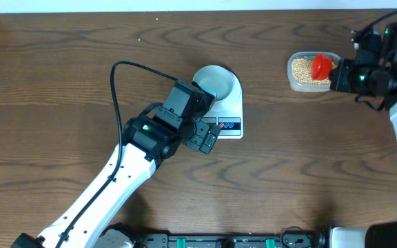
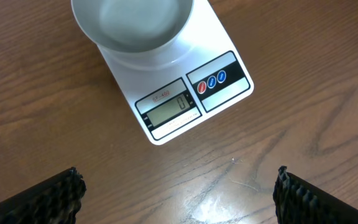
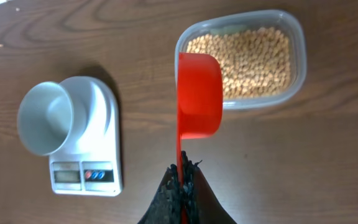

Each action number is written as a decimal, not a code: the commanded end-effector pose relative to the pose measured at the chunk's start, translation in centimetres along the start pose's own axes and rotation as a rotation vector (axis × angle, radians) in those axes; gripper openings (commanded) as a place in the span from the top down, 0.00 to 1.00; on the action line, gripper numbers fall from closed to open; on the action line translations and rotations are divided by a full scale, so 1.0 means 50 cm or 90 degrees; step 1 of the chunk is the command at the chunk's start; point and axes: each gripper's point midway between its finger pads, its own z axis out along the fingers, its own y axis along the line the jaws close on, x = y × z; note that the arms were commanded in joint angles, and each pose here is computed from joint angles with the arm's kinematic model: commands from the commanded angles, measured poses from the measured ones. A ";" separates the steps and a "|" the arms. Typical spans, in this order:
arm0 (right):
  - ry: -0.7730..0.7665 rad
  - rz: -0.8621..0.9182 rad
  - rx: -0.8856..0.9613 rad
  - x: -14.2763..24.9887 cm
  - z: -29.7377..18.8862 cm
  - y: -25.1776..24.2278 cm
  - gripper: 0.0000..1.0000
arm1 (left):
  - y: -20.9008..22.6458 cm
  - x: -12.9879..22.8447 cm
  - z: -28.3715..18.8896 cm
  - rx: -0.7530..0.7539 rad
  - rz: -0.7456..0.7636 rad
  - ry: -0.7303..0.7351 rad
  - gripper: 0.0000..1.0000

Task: Scoop item into bowl and weigh 50g on scale
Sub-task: 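Pull the left arm back to hover beside the scale display, then dip the red scoop into the chickpea tub with the right gripper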

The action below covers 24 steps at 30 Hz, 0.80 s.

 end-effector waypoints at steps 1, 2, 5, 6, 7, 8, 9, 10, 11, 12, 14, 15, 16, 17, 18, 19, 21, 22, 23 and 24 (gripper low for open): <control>0.000 -0.051 0.019 -0.021 0.020 -0.018 0.99 | 0.000 0.004 0.002 0.006 0.007 0.005 0.01; 0.004 -0.059 0.019 -0.020 0.027 -0.020 0.99 | 0.000 0.004 0.002 0.006 0.007 0.005 0.01; 0.022 -0.071 0.047 -0.016 0.051 -0.043 0.99 | 0.000 0.004 0.002 0.006 0.007 0.005 0.01; 0.027 -0.078 0.052 -0.015 0.058 -0.048 0.99 | 0.000 0.004 0.002 0.006 0.007 0.004 0.01; 0.031 -0.088 0.053 -0.016 0.070 -0.052 0.99 | 0.000 0.004 0.002 0.006 0.007 0.004 0.01; 0.026 -0.089 0.065 -0.023 0.080 -0.062 0.99 | 0.000 0.004 0.002 0.006 0.007 0.004 0.01; 0.022 -0.090 0.072 -0.028 0.087 -0.067 0.99 | 0.000 0.004 0.002 0.006 0.007 0.005 0.00; 0.019 -0.092 0.073 -0.033 0.094 -0.069 0.99 | 0.000 0.004 0.002 0.006 0.007 0.004 0.01; 0.017 -0.096 0.072 -0.037 0.105 -0.072 0.99 | 0.000 0.004 0.002 0.006 0.007 0.005 0.01; 0.017 -0.096 0.070 -0.039 0.112 -0.073 0.99 | 0.000 0.004 0.002 0.006 0.007 0.004 0.01; 0.021 -0.095 0.068 -0.040 0.132 -0.077 0.99 | 0.000 0.004 0.002 0.006 0.007 0.004 0.01; 0.021 -0.095 0.067 -0.042 0.140 -0.080 0.99 | 0.000 0.004 0.002 0.006 0.007 0.005 0.01; 0.018 -0.096 0.068 -0.047 0.153 -0.084 0.99 | 0.000 0.004 0.002 0.006 0.007 0.005 0.01; 0.015 -0.097 0.068 -0.050 0.160 -0.085 0.99 | 0.000 0.004 0.002 0.006 0.007 0.004 0.01; 0.013 -0.097 0.068 -0.053 0.167 -0.087 0.99 | 0.000 0.004 0.002 0.006 0.007 0.004 0.01; 0.011 -0.098 0.068 -0.055 0.170 -0.088 0.99 | 0.000 0.004 0.002 0.006 0.007 0.005 0.01; 0.015 -0.100 0.069 -0.053 0.176 -0.091 0.99 | 0.000 0.004 0.002 0.006 0.007 0.004 0.01; 0.018 -0.102 0.072 -0.051 0.176 -0.094 0.99 | 0.000 0.004 0.002 0.006 0.007 0.004 0.01; 0.019 -0.101 0.080 -0.050 0.176 -0.100 0.99 | 0.000 0.004 0.002 0.006 0.007 0.005 0.01; 0.021 -0.100 0.089 -0.049 0.176 -0.106 0.99 | 0.000 0.004 0.002 0.006 0.007 0.005 0.01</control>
